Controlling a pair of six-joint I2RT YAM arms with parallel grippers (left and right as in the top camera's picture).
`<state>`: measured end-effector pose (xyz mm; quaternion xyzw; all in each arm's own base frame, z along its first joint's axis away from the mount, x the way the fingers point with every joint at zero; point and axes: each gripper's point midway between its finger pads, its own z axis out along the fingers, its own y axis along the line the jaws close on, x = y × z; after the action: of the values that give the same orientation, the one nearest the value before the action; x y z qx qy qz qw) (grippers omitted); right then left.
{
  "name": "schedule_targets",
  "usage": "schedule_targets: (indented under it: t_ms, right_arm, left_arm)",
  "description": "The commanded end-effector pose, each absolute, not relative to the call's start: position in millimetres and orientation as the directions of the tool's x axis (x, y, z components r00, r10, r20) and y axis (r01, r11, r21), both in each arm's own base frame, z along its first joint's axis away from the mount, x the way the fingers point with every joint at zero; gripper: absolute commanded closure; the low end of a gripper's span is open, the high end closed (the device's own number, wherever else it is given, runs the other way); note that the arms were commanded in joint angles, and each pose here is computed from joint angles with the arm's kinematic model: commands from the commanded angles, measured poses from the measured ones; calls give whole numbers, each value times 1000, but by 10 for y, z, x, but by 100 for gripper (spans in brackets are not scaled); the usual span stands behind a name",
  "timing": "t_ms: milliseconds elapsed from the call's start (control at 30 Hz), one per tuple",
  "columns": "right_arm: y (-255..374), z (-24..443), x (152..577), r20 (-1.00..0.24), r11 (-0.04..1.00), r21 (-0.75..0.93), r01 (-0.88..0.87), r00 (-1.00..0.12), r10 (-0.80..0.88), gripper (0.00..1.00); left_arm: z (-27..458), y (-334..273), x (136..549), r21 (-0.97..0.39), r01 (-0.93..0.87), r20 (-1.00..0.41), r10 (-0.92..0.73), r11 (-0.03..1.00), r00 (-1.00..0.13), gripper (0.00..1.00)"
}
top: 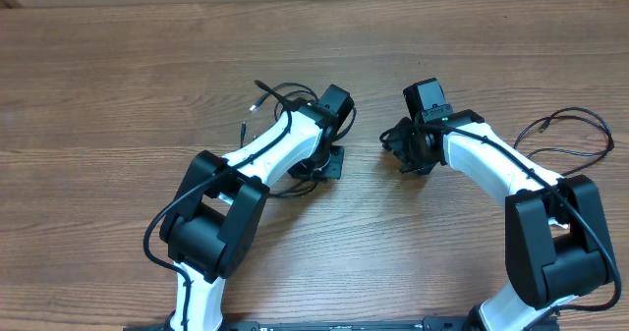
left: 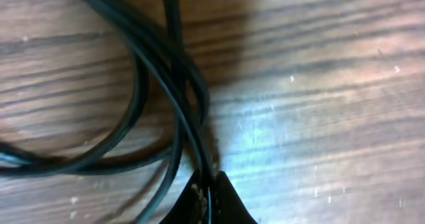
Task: Untangle cables
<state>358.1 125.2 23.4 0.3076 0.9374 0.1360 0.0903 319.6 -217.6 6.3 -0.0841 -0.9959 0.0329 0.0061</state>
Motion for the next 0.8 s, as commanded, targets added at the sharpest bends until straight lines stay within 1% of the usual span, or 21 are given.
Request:
schedule_targets:
  t_ms: [0, 67, 167, 200, 233, 367, 500, 567, 767]
  right_arm:
    - [1413, 267, 3546, -18, 757, 376, 534, -813, 582, 55]
    - [1482, 294, 3556, 0, 749, 407, 523, -820, 572, 50]
    - [1575, 325, 3532, 32, 744, 443, 500, -838, 544, 44]
    - [1621, 345, 3529, 34, 752, 464, 469, -857, 514, 43]
    - [1703, 387, 3536, 31, 758, 504, 414, -886, 463, 38]
    - [1934, 541, 3554, 32, 726, 620, 297, -934, 355, 28]
    - [1977, 577, 3587, 20, 715, 641, 278, -938, 347, 27]
    - [1977, 578, 3592, 18, 715, 642, 277, -938, 347, 24]
    - [1981, 576, 3586, 19, 715, 642, 277, -938, 346, 25]
  left_arm:
    - [343, -2175, 3453, -60, 240, -51, 237, 969, -970, 96]
    - [498, -2164, 3531, -72, 250, -60, 246, 965, -967, 96]
    - [664, -2157, 3605, -92, 269, -71, 264, 959, -962, 96]
    - [714, -2146, 3630, -95, 276, -75, 269, 956, -960, 96]
    - [789, -2117, 3674, -94, 281, -84, 274, 955, -958, 96]
    - [879, -2012, 3795, -100, 257, -106, 247, 961, -963, 96]
    - [875, -1890, 3839, -115, 221, -96, 211, 968, -973, 96]
    - [878, -1878, 3843, -134, 213, -91, 202, 968, -975, 96]
    - [879, -1875, 3845, -148, 206, -87, 195, 967, -977, 96]
